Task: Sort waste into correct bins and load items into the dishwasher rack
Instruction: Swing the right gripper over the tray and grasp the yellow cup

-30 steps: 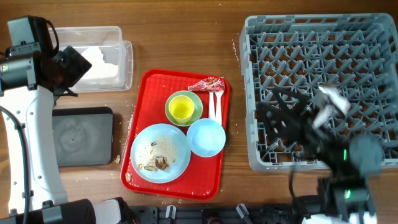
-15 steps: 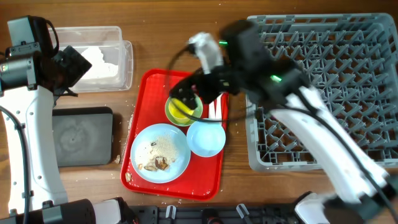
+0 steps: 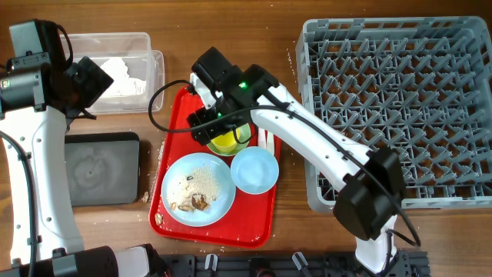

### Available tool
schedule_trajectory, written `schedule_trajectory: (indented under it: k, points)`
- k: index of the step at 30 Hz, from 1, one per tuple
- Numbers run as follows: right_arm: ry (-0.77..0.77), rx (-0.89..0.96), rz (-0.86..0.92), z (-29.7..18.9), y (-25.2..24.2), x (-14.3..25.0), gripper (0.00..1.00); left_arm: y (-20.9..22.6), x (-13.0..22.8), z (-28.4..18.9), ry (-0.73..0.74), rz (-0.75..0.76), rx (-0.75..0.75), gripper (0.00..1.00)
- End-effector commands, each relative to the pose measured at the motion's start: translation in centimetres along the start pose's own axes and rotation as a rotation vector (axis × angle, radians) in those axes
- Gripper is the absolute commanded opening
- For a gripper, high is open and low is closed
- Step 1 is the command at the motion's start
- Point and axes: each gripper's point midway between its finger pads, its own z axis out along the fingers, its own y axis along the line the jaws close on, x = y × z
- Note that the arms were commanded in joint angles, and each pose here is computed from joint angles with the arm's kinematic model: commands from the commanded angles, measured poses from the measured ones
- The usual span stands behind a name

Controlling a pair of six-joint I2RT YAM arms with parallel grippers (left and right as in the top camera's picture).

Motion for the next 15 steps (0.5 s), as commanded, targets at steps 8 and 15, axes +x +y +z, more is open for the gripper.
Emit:
schedule_trajectory:
  k: [8, 15]
  points:
    - [-0.047, 0.282, 0.087, 3.0, -2.1, -0.1, 0.52, 0.2, -0.2, -0.1, -0.008, -0.013, -0.007, 1.00]
    - [-0.050, 0.377, 0.122, 6.1, -2.2, 0.5, 0.48, 0.2, -0.2, -0.1, -0.008, -0.013, -0.007, 1.00]
